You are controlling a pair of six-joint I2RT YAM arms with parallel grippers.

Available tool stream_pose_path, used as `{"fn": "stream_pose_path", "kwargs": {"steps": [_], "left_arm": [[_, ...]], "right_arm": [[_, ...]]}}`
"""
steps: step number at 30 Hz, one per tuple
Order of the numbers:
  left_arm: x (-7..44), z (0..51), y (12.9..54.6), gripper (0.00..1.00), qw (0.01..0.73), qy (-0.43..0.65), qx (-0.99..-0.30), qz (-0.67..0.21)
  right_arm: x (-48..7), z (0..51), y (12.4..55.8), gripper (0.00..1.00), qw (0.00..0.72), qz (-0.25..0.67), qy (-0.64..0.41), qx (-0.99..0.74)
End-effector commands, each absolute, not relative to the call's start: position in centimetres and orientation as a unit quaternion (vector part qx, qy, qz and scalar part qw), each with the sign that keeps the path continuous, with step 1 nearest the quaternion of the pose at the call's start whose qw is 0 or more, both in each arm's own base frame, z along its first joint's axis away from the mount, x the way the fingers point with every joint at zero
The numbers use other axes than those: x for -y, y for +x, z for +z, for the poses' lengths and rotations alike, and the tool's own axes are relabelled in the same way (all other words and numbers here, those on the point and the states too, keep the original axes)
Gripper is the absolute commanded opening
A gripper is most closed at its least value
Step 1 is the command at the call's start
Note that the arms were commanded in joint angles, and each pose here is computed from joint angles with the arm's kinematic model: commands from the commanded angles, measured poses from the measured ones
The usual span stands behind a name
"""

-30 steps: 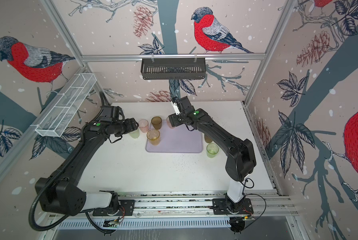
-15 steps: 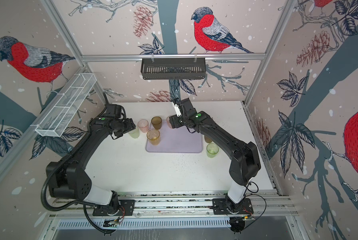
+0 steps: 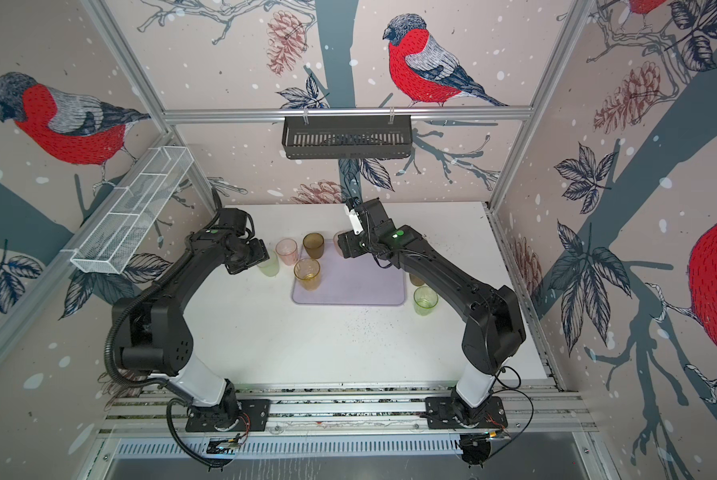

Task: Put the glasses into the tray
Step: 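Move the left gripper toward the green glass beside the tray while right gripper rises, then lower the open left gripper into the green dimpled glass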

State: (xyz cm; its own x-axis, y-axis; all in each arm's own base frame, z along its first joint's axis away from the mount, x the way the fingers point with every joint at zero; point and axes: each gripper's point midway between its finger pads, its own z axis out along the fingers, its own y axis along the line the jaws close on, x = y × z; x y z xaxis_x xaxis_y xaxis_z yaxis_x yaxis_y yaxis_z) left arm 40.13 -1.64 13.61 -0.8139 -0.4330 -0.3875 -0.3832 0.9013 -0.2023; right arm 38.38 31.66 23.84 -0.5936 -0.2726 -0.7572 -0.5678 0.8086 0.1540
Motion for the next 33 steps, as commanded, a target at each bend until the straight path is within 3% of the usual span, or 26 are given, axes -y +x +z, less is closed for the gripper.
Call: {"fn": "stream_pose_path", "kwargs": {"steps": [1,33], "left_arm": [[1.0,13.5,40.6,0.71,0.220,-0.203,-0.953,-0.040],[-0.4,10.2,43.4,0.56,0.184,-0.189,-0.964,-0.027]], "right_arm": [[-31.9,24.8,38.7,0.80,0.399,0.202,-0.236,-0.863],[-32.8,24.9,39.5,0.81,0.405,0.207,-0.233,-0.859]]}}
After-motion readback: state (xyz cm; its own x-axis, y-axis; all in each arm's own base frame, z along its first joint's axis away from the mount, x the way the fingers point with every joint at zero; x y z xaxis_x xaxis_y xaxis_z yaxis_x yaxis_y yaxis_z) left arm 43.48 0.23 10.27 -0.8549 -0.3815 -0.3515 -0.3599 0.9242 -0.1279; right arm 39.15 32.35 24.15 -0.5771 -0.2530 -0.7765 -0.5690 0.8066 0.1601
